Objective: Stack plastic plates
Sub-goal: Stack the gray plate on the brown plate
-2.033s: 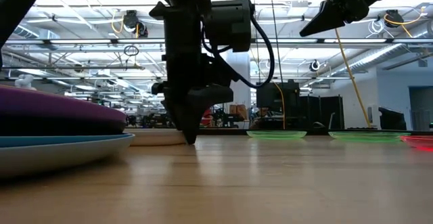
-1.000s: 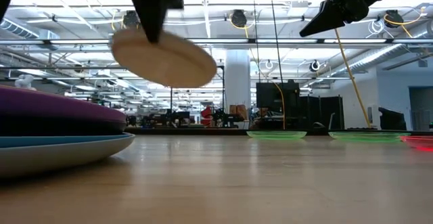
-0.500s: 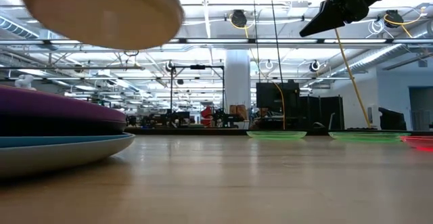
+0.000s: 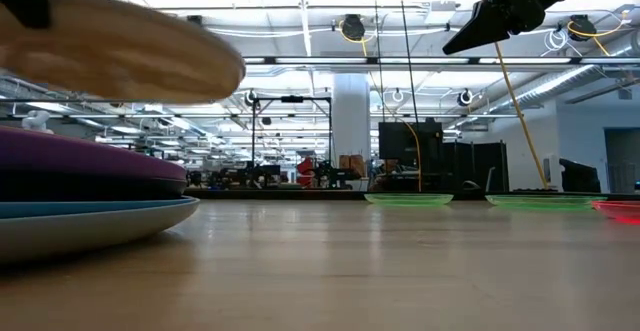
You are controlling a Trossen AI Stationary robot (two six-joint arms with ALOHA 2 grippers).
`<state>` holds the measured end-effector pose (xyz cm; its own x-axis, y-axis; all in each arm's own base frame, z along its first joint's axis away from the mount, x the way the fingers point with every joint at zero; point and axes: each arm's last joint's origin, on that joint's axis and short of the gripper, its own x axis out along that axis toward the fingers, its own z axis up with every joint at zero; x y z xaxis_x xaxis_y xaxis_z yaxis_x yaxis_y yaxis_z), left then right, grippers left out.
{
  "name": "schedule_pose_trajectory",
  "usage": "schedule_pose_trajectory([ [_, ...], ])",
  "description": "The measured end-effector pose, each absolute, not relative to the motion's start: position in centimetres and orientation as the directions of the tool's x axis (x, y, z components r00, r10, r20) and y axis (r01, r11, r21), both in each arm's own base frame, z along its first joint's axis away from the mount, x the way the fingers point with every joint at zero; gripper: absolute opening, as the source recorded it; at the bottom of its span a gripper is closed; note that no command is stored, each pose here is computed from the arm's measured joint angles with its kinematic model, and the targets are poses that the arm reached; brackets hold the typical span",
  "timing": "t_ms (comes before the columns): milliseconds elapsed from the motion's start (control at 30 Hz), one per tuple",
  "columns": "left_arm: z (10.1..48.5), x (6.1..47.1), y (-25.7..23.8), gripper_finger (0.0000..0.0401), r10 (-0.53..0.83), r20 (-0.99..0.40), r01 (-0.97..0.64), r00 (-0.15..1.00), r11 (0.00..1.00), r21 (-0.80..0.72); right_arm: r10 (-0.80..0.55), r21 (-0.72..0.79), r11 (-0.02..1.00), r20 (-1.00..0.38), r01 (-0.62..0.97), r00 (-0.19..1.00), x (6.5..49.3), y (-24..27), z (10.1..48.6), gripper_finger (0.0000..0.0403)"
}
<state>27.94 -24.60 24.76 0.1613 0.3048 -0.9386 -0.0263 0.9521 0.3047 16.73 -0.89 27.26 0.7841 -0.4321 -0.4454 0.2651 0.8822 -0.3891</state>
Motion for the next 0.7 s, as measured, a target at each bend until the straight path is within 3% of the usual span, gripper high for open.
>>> schedule_pose_trajectory([
  [300, 23.0, 26.6, -25.4, 0.0010, 0.259, -0.963, 0.053, 0.071, 0.963, 0.263, -0.432, -0.389, 0.882, -0.445, 0.265, 0.784, 16.7, -0.9, 27.3, 0.0031],
  [700, 22.1, 26.2, -26.3, 0.0020, 0.202, -0.975, 0.119, 0.090, 0.970, 0.212, -0.432, -0.390, 0.882, -0.445, 0.265, 0.784, 16.7, -0.9, 27.3, 0.0031],
])
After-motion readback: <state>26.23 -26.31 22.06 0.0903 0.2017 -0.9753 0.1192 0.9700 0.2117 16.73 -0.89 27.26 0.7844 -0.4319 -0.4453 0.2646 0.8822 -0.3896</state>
